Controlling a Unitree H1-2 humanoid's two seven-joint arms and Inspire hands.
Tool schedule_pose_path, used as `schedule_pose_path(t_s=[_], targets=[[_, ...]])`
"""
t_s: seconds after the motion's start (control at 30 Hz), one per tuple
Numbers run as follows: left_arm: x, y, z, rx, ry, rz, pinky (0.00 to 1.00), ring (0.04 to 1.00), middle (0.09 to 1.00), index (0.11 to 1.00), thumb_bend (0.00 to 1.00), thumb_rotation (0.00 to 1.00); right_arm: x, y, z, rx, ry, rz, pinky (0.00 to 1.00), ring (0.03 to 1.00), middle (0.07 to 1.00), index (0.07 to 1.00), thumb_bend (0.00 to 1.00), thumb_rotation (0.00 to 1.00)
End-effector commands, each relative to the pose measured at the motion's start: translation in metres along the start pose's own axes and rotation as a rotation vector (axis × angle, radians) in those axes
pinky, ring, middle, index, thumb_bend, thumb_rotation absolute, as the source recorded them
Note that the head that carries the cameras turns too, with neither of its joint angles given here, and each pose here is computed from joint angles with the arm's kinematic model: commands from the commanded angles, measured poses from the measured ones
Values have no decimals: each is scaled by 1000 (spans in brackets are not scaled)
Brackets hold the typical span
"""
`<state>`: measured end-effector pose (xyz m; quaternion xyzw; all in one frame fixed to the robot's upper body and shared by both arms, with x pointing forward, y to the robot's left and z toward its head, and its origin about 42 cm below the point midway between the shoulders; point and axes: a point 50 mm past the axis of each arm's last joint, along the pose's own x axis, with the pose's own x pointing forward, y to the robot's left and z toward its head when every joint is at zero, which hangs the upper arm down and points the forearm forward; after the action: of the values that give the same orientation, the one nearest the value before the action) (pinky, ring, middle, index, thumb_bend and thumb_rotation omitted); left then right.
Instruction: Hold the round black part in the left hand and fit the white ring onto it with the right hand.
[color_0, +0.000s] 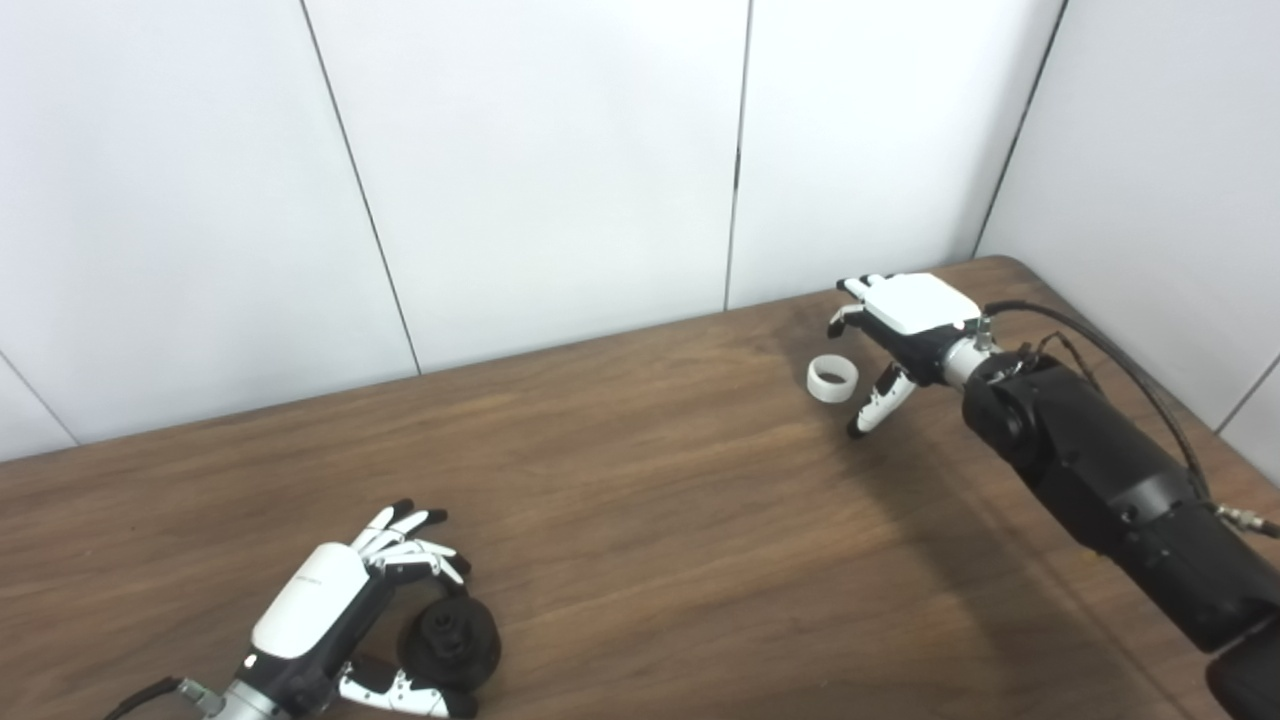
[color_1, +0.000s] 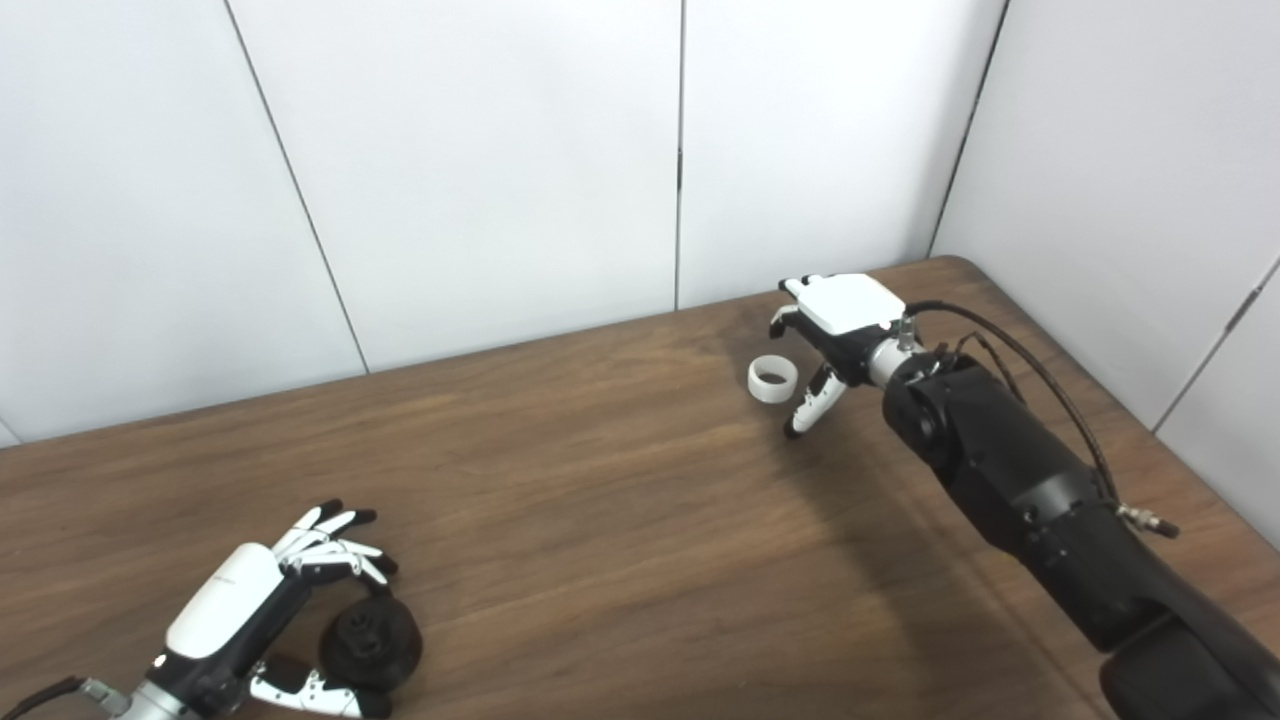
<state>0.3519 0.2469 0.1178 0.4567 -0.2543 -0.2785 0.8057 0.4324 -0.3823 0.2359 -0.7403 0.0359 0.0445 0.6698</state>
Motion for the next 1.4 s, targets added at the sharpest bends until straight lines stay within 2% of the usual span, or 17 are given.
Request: schedule_pose_path(t_s=[0.0,0.3,0.67,1.0,1.2,1.37], targets=[[-14,-5,-3,-7,30,-10,1000,924,703,483,524,58,3,-28,-2,0,3,-94,1000,1000,997,783,959,361],[-13,-4,-3,-9,28,-13,1000,927,704,483,524,58,1,-20,-5,23,10,-100,1000,1000,987,768,930,364],[-17,-3,-1,-11,22,-11,1000,923,698,482,524,58,7,-20,-6,27,12,-99,1000,1000,980,767,896,398],[-17,-4,7,-8,5,-18,1000,920,700,482,524,59,20,-31,-5,36,19,-90,1000,1000,990,779,880,394],[-17,-6,11,-14,1,-15,1000,919,697,482,524,59,27,-39,-10,46,8,-86,1000,1000,980,778,906,409],[-16,-6,14,-20,-6,-10,1000,919,696,482,524,58,31,-48,-12,59,5,-46,1000,1000,967,774,943,398]])
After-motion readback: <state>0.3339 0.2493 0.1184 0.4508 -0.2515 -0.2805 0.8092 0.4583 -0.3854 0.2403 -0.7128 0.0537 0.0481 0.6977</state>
